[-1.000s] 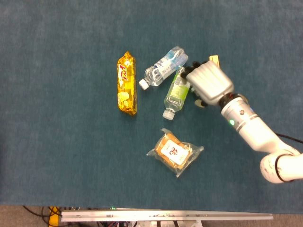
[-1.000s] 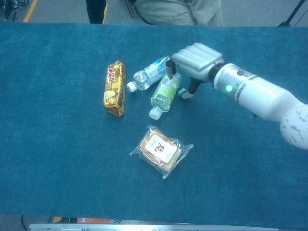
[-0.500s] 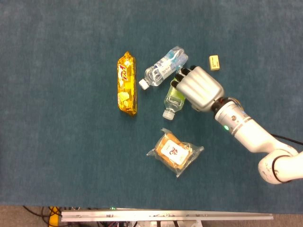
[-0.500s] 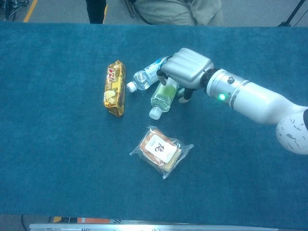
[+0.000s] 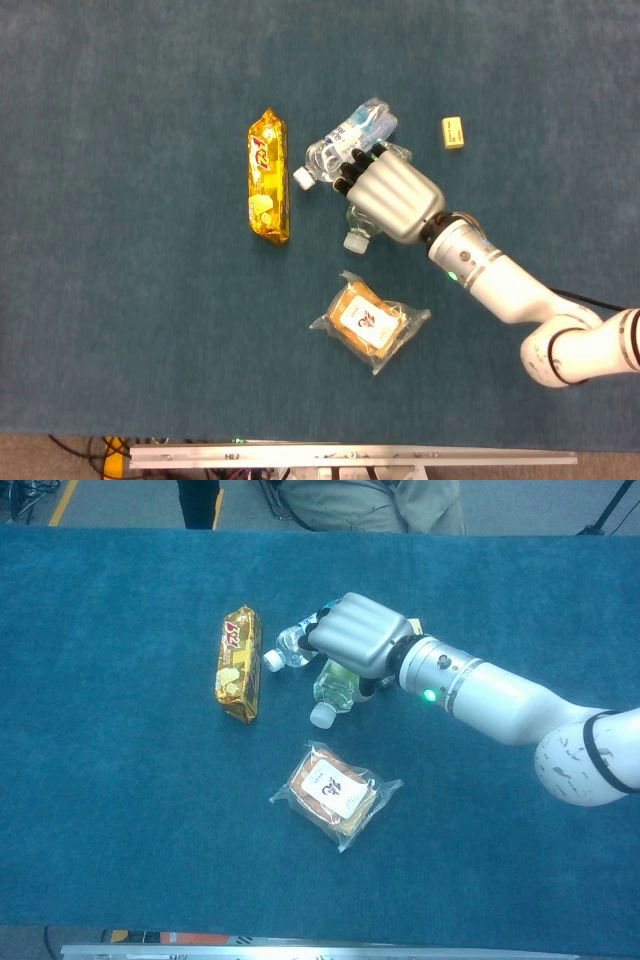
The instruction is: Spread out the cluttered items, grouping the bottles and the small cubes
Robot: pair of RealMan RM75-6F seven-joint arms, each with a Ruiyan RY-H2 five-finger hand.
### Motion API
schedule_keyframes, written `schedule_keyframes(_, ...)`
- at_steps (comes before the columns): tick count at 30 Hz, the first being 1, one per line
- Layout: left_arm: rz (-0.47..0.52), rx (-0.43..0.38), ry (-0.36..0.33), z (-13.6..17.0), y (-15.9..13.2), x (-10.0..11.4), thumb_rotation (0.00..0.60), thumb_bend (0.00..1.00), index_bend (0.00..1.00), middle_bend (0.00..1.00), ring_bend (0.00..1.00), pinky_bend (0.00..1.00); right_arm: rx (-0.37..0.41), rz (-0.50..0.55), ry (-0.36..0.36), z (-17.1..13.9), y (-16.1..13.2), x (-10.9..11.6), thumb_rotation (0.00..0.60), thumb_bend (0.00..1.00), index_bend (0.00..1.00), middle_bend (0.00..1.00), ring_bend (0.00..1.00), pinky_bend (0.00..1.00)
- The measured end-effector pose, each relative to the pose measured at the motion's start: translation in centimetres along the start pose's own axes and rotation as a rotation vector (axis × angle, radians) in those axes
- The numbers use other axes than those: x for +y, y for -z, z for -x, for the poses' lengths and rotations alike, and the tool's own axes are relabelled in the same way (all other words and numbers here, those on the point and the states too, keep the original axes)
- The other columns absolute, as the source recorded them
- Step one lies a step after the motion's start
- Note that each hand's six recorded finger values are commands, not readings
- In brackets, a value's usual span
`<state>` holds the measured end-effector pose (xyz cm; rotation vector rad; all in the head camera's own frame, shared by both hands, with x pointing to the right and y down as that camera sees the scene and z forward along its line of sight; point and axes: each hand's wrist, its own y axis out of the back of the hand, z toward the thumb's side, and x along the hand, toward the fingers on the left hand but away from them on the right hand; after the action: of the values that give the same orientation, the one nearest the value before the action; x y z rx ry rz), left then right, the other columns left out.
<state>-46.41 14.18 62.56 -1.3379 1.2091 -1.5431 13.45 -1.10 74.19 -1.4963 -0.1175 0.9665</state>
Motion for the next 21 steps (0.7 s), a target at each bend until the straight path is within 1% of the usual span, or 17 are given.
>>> schedule_keyframes(3,-0.002,0.004,0.000,0.0,0.2,0.0,0.600,0.39,0.21,0.22,0.19,0.23,-0.003,0.025,-0.001,0.2,-0.1,0.1,0.600,0.00,0.31,0.31,0.23,0.37)
schedule_keyframes(7,-0.010,0.011,-0.008,-0.4,0.5,0.5,0.600,0.39,0.21,0.22,0.19,0.23,-0.005,0.063,0.015,0.1,-0.1,0.9,0.600,0.00,0.31,0.31,0.23,0.37)
schedule_keyframes(11,-0.015,-0.006,-0.013,-0.8,0.4,0.9,0.600,0.39,0.21,0.22,0.19,0.23,-0.017,0.094,0.016,-0.5,0.6,1.4,0.600,0.00,0.31,0.31,0.23,0.37)
schedule_keyframes(14,-0.014,-0.042,-0.003,-1.3,-0.3,0.9,0.600,0.39,0.21,0.22,0.19,0.23,-0.035,0.115,0.017,-1.1,1.5,1.8,0.600,0.00,0.31,0.31,0.23,0.37)
schedule_keyframes(17,-0.009,-0.096,0.016,-2.2,-1.4,0.7,0.600,0.39,0.21,0.22,0.19,0.23,-0.059,0.133,0.019,-2.2,2.7,2.3,0.600,0.00,0.31,0.31,0.23,0.37)
schedule_keyframes(21,0.012,-0.198,0.049,-3.8,-3.5,0.4,0.600,0.39,0.21,0.22,0.19,0.23,-0.099,0.157,0.020,-4.0,4.6,3.0,0.600,0.00,0.31,0.31,0.23,0.37)
